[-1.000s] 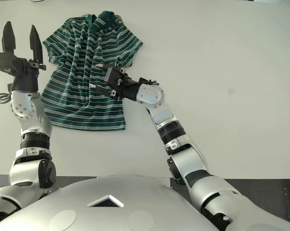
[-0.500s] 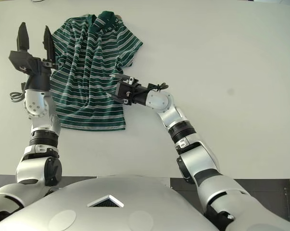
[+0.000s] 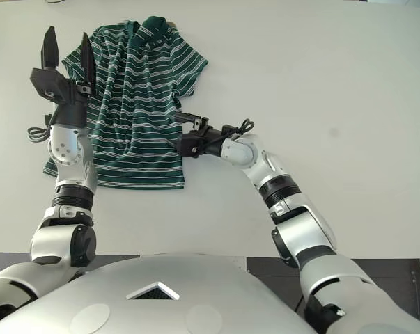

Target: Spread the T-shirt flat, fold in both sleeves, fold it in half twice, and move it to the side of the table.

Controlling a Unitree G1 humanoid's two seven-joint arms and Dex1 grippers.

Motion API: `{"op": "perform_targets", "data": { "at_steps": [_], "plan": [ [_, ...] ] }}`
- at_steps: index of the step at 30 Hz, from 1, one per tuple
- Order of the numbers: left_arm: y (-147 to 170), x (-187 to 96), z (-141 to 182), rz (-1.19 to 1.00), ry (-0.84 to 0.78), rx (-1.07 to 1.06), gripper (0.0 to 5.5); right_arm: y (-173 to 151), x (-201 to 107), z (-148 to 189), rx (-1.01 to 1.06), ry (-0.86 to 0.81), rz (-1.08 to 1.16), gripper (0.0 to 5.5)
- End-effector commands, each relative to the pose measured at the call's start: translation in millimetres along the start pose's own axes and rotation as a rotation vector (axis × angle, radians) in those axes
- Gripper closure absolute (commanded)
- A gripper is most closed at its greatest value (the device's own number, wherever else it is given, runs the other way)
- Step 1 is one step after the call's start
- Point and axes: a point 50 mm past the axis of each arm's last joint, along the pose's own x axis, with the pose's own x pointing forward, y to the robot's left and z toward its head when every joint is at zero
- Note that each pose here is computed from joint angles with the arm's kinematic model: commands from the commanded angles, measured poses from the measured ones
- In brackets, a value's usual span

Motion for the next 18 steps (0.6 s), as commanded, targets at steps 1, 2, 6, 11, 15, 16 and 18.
{"op": "perform_targets", "data": {
  "at_steps": [1, 2, 6, 11, 15, 16, 18],
  "plan": [
    [-1, 8, 8, -0.027, -0.036, 0.028, 2.67, 37, -26, -15, -0.156, 0.128, 0.367, 2.45],
    [-1, 10, 11, -0.039, -0.048, 0.041, 2.67, 43, -40, -18, -0.182, 0.165, 0.468, 2.45],
    [5, 17, 22, -0.07, -0.088, 0.086, 2.67, 55, -116, -25, -0.071, 0.339, 0.744, 2.45],
    [16, 18, 35, -0.095, -0.086, 0.082, 2.67, 58, -175, 4, 0.173, 0.398, 0.85, 2.45],
    [27, 14, 43, -0.122, -0.066, 0.109, 2.67, 57, -186, 24, 0.291, 0.38, 0.85, 2.45],
    [30, 14, 45, -0.121, -0.06, 0.11, 2.67, 57, -186, 28, 0.307, 0.375, 0.842, 2.45],
    [34, 11, 45, -0.117, -0.046, 0.109, 2.67, 54, -184, 30, 0.325, 0.375, 0.818, 2.45]
  ]
}}
